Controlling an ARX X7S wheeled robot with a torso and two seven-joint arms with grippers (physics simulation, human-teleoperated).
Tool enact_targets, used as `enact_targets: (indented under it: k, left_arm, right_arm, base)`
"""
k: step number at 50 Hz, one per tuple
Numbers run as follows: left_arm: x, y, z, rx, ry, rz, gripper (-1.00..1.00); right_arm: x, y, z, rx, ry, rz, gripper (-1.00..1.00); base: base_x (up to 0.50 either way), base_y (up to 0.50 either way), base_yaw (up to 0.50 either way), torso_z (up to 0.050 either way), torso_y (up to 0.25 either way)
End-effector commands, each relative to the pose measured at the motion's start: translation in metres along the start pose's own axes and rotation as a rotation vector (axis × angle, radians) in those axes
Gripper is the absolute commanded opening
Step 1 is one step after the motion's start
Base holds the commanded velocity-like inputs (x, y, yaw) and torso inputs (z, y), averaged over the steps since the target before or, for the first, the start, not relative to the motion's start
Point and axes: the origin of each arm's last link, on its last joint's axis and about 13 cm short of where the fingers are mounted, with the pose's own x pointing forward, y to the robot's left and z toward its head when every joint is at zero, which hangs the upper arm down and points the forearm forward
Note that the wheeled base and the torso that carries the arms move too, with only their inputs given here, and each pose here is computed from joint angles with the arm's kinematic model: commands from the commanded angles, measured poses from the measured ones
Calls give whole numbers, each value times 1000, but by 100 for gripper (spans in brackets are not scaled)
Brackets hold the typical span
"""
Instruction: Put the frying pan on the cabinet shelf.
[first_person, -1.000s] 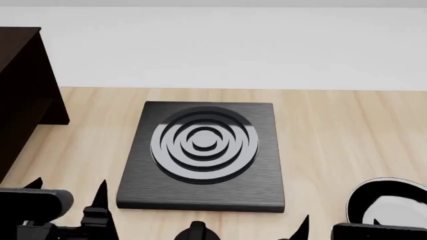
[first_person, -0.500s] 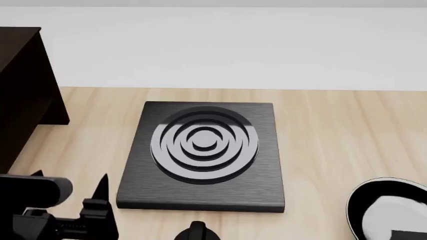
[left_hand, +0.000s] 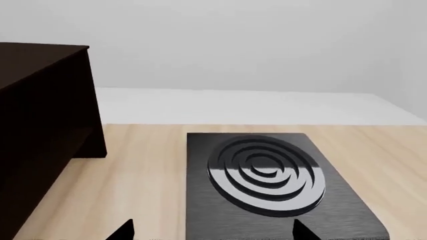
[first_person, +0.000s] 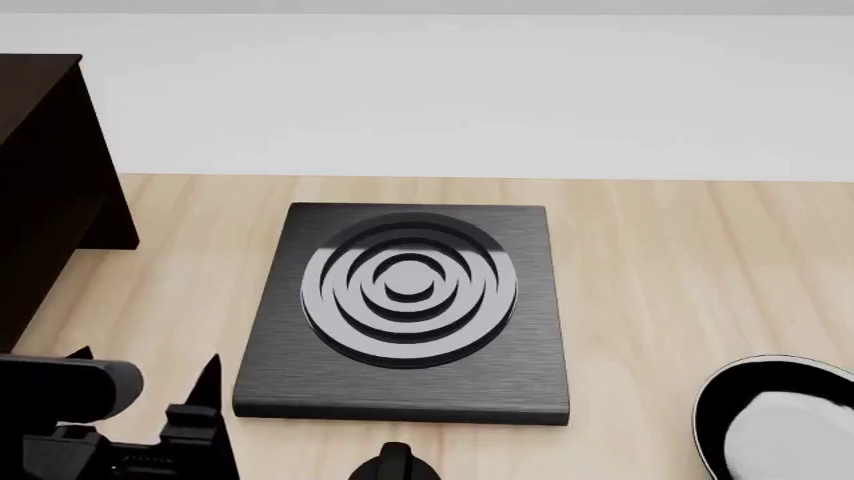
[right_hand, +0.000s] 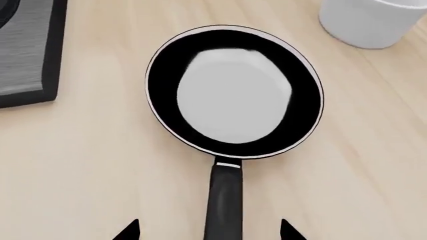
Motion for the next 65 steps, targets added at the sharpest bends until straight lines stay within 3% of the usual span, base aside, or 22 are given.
enact_targets:
  k: [1,30,50,61,62,65]
  left_arm:
    - [-1,-1,-1,-8,3,-8,100]
    - [-2,-1,-1,7,2,-4,100]
    - [-2,-2,-4,15,6,-6,100]
    - [-2,-2,-5,18,13,-6,100]
    - [-2,-2,-5,18,13,-7,100]
    - [-2,-2,-5,19,13,-8,100]
  right_arm:
    - [10,-4,-15,37,57,5,100]
    - [23,-10,-49,55,150,4,100]
    - [40,-10,-44,101,169,15,100]
    - [40,-5,-46,60,175,42,100]
    - [40,-5,-46,57,173,41,-100]
    - [37,-4,-43,35,156,35,-100]
  base:
    - [0,0,0,0,0]
    - [0,0,0,0,0]
    - [0,0,0,0,0]
    - [0,0,0,0,0]
    - [0,0,0,0,0]
    - [0,0,0,0,0]
